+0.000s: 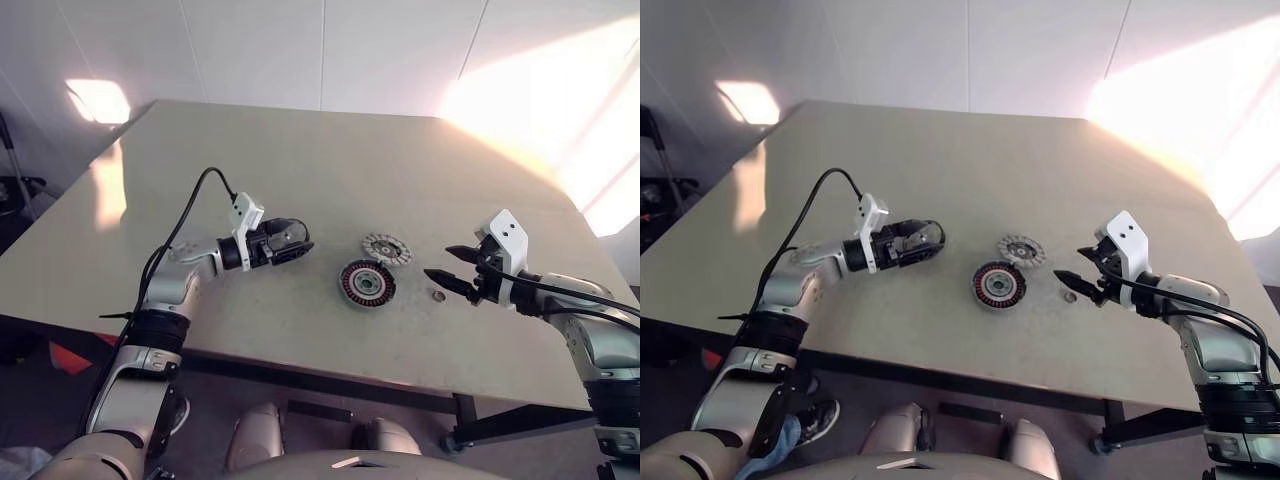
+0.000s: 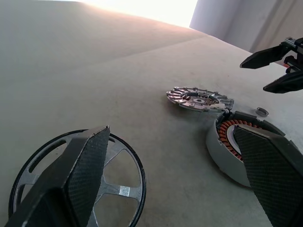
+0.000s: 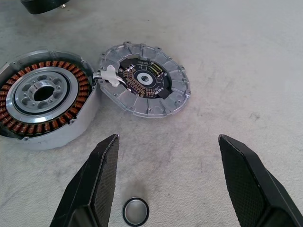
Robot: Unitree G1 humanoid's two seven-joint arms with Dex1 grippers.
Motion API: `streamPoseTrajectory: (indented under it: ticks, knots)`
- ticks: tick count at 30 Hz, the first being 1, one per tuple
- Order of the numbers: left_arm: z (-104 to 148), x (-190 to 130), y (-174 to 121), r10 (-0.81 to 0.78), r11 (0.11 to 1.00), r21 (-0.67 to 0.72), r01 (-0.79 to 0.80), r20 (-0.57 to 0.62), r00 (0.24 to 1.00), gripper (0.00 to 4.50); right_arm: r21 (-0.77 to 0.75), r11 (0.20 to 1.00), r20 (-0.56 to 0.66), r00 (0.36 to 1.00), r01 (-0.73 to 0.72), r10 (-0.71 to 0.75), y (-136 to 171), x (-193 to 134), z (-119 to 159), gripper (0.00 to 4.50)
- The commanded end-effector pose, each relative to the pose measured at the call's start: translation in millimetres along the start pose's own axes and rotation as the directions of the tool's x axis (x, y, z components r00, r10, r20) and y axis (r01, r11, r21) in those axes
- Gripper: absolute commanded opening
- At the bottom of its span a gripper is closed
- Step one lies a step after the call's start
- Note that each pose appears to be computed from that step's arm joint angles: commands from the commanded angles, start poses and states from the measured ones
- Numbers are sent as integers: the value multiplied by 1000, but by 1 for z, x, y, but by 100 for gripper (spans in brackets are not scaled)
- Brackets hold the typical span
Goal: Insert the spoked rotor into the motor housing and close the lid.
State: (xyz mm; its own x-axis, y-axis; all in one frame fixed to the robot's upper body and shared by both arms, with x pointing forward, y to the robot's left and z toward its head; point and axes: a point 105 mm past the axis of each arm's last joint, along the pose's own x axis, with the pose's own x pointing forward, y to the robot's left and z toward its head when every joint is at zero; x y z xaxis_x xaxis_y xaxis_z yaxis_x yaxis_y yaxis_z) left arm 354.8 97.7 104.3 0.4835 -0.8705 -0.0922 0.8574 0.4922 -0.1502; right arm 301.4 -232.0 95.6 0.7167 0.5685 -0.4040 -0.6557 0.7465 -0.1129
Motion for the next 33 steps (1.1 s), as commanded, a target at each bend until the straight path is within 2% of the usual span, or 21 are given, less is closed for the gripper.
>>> streamPoseTrajectory:
  ticks: [1, 27, 33]
  knots:
    - [11, -2, -2, -11, 999, 47, 10, 23, 1000, 444, -48, 999, 41, 999, 11, -9, -3, -4, 17, 377]
    - [8, 5, -3, -24, 999, 43, 23, 18, 1000, 444, -43, 998, 28, 999, 37, -36, -5, -6, 13, 377]
    - [9, 5, -3, -25, 999, 44, 24, 18, 1000, 444, 4, 1000, -23, 999, 27, -27, 0, -8, -7, 377]
